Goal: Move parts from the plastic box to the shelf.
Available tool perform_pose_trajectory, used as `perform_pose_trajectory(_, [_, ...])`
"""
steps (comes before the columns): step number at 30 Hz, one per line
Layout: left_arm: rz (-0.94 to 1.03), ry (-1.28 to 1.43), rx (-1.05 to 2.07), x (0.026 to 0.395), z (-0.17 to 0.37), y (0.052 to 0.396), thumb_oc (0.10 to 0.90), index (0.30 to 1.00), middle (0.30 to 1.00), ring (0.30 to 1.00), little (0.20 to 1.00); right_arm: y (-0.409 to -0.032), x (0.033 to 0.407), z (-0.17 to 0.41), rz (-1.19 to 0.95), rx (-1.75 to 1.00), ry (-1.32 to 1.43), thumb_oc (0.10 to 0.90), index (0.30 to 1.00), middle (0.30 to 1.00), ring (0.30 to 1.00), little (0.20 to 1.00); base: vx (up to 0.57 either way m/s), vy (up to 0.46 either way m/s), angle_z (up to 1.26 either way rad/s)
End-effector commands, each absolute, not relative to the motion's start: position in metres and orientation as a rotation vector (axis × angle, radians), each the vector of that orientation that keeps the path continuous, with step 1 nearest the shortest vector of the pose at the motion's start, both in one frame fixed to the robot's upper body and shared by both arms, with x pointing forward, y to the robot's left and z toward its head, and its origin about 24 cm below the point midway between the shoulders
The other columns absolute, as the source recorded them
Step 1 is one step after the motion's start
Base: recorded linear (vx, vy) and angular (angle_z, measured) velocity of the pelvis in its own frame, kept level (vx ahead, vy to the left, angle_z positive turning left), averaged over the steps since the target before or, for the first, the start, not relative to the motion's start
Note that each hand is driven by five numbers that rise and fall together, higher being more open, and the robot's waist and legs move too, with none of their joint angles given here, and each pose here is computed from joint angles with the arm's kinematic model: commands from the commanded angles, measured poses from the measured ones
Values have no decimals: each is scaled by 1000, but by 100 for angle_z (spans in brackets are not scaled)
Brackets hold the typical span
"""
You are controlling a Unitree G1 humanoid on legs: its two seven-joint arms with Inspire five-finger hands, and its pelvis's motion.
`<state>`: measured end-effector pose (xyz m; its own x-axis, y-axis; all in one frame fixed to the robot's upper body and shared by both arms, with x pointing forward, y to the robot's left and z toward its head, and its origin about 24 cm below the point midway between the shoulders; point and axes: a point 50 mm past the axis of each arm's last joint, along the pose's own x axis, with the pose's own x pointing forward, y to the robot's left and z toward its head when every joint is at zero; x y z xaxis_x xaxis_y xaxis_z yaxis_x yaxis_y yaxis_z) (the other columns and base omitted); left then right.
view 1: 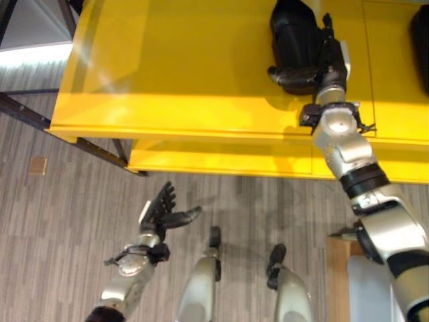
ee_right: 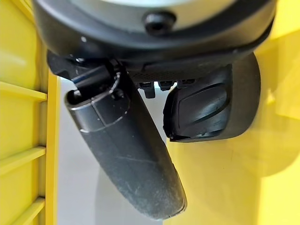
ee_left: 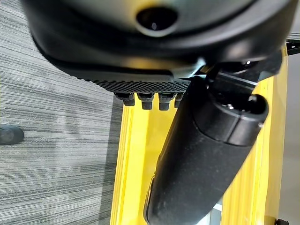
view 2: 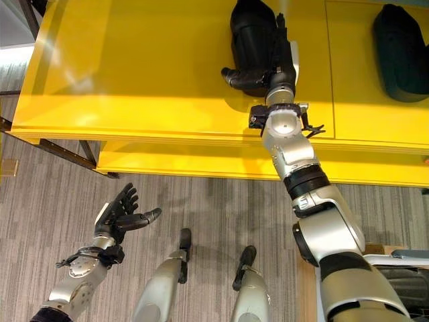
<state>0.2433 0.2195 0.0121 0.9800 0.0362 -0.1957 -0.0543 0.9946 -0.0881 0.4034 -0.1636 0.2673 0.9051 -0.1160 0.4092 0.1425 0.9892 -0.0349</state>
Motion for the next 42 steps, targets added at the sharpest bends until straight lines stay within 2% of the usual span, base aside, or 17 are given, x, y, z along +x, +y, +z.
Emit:
perform_pose_trajectory(1, [28, 76, -92, 242, 32, 221, 900, 1000, 1000, 1000, 1000, -159, 384, 314, -95, -47, -685, 900, 1000, 1000, 1000, 1000, 0, 0, 0])
perform_pose_trajectory(17, [31, 83, -88, 242, 30, 221, 900, 1000, 1000, 1000, 1000, -161, 382, 317, -105, -39, -699, 900, 1000, 1000, 1000, 1000, 0, 0, 0])
perform_pose_trajectory(24, [35, 78, -85, 241, 31, 223, 900, 1000, 1000, 1000, 1000, -176, 375, 331, -171, -88, -757, 900, 1000, 1000, 1000, 1000, 0, 0, 0])
perform_pose_trajectory(42, [35, 74, -81, 241, 31, 223, 900, 1000, 1000, 1000, 1000, -198, 376, 319, -239, -47, -715, 900, 1000, 1000, 1000, 1000, 0, 0, 0])
